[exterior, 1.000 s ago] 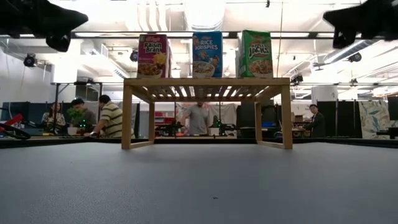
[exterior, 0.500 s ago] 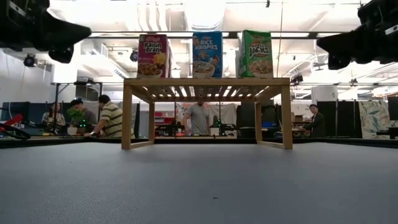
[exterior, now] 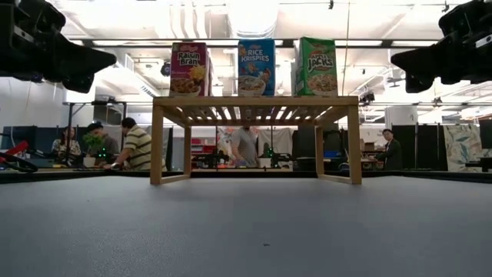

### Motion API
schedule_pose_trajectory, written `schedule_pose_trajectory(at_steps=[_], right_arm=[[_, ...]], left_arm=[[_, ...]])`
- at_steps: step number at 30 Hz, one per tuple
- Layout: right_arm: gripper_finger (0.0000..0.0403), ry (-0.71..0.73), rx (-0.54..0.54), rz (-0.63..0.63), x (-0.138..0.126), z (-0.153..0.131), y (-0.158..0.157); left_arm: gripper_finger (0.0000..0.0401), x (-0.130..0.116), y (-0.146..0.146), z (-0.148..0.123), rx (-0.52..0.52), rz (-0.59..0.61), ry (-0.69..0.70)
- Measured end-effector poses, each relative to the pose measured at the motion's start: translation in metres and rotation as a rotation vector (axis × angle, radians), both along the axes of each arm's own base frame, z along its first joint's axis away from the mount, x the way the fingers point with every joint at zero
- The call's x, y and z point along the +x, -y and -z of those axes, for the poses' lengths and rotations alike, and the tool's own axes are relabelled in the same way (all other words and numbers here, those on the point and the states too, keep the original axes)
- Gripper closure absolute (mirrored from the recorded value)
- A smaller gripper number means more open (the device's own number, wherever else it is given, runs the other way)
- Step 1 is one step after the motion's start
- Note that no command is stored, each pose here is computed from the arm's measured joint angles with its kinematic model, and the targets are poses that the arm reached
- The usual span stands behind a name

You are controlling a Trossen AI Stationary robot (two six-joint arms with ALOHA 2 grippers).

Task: Stack cereal on shelf
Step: Return to Home Position

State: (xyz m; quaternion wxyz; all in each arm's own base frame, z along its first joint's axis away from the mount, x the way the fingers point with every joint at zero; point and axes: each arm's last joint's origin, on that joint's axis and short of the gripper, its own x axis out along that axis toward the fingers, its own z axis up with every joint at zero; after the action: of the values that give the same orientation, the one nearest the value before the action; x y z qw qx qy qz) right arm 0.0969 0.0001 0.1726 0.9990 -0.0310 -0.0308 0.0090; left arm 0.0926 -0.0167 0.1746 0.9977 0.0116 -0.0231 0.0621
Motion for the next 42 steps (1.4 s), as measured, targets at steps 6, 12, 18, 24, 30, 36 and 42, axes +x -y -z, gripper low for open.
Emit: schedule_pose_trajectory(at_steps=[6, 12, 18, 24, 30, 36, 42], right_arm=[[0.0394, -0.039, 0.044, 0.003, 0.0004, 0.0037, 0.0002], [0.0394, -0.061, 0.064, 0.002, 0.0017, 0.0055, 0.0002], [0.0394, -0.063, 0.079, 0.002, 0.0020, 0.0057, 0.0002], [0.0394, -0.052, 0.036, 0.007, 0.0021, 0.0047, 0.0003], [0.0394, -0.052, 0.010, 0.008, 0.0023, 0.0047, 0.0003], [0.0394, -0.051, 0.010, 0.008, 0.0023, 0.0046, 0.0003], [0.0394, -0.050, 0.010, 0.009, 0.0023, 0.0045, 0.0003]], left_arm=[[0.0401, 0.0007, 0.0003, 0.0006, 0.000, 0.004, -0.003], [0.0401, 0.0012, 0.0004, 0.0013, -0.003, 0.002, -0.011], [0.0401, 0.0024, 0.0008, 0.0027, 0.008, 0.002, -0.029], [0.0401, 0.0028, 0.0009, 0.0034, 0.012, 0.001, -0.036], [0.0401, 0.0029, 0.0009, 0.0035, 0.013, 0.001, -0.037], [0.0401, 0.0029, 0.0009, 0.0036, 0.013, 0.000, -0.038], [0.0401, 0.0029, 0.0009, 0.0036, 0.013, 0.000, -0.038]])
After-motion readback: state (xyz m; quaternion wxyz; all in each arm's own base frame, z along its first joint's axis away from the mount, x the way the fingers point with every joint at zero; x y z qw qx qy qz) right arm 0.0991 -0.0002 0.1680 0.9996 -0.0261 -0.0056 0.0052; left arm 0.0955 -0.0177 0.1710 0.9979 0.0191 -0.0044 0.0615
